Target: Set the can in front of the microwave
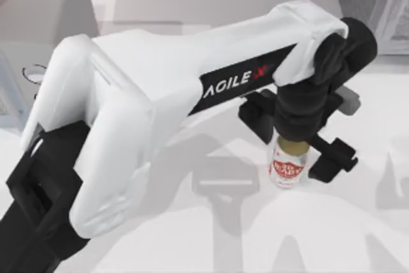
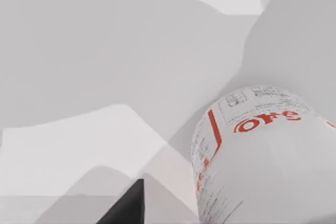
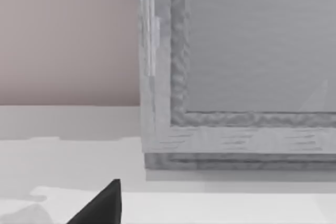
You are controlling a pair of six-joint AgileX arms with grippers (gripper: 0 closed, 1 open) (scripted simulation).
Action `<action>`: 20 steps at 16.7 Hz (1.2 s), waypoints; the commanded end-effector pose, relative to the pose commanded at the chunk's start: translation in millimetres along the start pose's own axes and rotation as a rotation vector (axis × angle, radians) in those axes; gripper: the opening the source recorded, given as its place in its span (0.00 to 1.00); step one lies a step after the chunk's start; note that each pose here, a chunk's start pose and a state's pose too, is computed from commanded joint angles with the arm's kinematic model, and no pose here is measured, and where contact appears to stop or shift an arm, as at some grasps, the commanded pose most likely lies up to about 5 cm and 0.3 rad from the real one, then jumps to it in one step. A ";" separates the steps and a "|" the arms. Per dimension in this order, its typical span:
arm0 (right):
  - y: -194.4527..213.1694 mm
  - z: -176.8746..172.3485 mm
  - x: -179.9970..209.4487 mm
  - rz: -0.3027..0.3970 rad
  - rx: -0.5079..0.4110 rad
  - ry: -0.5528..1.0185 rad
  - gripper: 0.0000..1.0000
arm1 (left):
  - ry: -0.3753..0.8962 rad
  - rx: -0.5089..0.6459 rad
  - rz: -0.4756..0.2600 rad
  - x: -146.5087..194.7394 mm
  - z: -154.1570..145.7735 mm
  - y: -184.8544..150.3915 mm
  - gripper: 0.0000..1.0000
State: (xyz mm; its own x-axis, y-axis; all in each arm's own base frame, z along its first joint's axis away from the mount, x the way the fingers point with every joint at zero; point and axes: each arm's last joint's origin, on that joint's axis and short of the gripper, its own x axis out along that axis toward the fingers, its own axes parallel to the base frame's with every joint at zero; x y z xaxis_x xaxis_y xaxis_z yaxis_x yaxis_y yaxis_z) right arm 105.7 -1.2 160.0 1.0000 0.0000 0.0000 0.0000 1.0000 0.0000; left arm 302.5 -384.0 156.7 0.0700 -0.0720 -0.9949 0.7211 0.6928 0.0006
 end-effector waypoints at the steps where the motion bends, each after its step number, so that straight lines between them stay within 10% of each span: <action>1: 0.0 0.0 0.0 0.000 0.000 0.000 1.00 | 0.000 0.000 0.000 0.0 0.0 0.0 0.62; 9: 0.0 0.0 0.0 0.000 0.000 0.000 1.00 | 0.000 0.000 0.000 0.0 0.0 0.0 0.02; 20: 0.0 0.0 0.0 0.000 0.000 0.000 1.00 | 0.000 0.001 -0.001 -3.9 0.9 -0.2 0.00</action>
State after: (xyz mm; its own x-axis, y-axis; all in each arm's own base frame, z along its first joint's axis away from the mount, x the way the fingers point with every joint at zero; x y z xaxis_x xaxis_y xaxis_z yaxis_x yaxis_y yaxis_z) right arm 105.7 -1.2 160.0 1.0000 0.0000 0.0000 0.0000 1.0000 0.0000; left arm 302.7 -384.5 160.6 0.0693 -0.0723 -0.9950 0.7218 0.6921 0.0000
